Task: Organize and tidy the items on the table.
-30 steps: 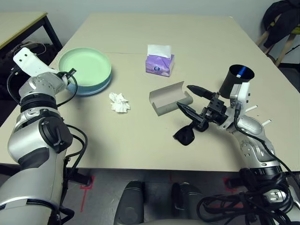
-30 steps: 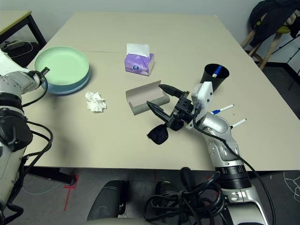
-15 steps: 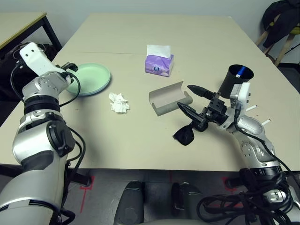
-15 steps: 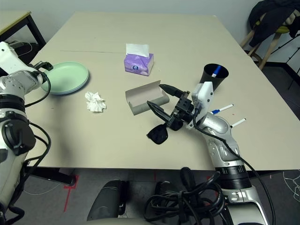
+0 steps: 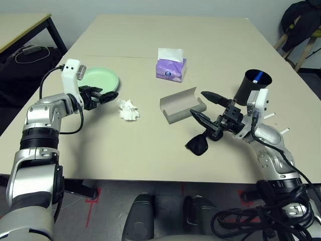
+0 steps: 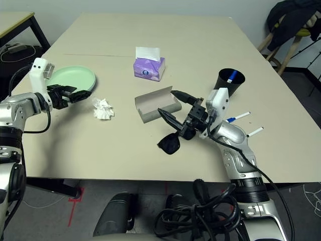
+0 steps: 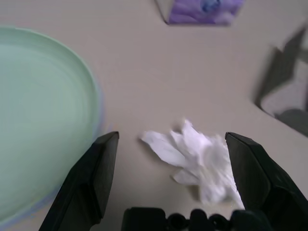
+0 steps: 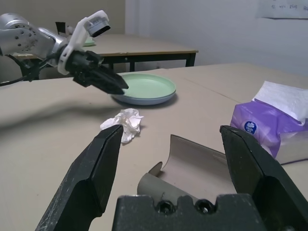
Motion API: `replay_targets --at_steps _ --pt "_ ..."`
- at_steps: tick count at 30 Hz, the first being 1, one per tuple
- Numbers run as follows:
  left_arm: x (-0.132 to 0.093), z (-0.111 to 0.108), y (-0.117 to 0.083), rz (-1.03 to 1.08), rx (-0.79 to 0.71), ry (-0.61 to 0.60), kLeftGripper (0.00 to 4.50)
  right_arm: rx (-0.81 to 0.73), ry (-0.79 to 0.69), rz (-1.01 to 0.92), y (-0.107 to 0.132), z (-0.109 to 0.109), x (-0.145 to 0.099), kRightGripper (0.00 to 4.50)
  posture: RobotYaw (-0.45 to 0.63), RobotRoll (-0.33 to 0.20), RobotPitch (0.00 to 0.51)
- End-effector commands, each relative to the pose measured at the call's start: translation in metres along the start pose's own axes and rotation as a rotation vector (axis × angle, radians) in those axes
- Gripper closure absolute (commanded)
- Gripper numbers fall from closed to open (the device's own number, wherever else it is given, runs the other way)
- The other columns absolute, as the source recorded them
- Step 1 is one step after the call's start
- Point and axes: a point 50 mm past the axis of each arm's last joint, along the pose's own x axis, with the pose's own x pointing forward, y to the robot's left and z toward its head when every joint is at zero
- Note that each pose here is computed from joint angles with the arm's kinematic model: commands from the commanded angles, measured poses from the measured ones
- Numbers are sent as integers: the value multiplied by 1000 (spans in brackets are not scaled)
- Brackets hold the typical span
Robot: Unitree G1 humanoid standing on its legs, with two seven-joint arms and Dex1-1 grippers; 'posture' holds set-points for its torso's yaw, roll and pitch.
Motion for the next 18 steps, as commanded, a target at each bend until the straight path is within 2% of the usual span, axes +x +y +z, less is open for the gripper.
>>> replay_targets --at_steps 1,7,13,18 --pt "0 -7 -13 -136 27 110 33 4 0 3 0 -1 -3 0 146 0 82" --pt "6 -15 -12 -140 68 227 33 6 0 5 2 0 -2 0 143 0 81" --pt "21 -13 -9 -82 152 248 33 4 0 4 1 1 -2 0 139 0 80" --pt "35 -5 -13 -74 169 193 33 4 2 2 1 1 -2 0 137 0 81"
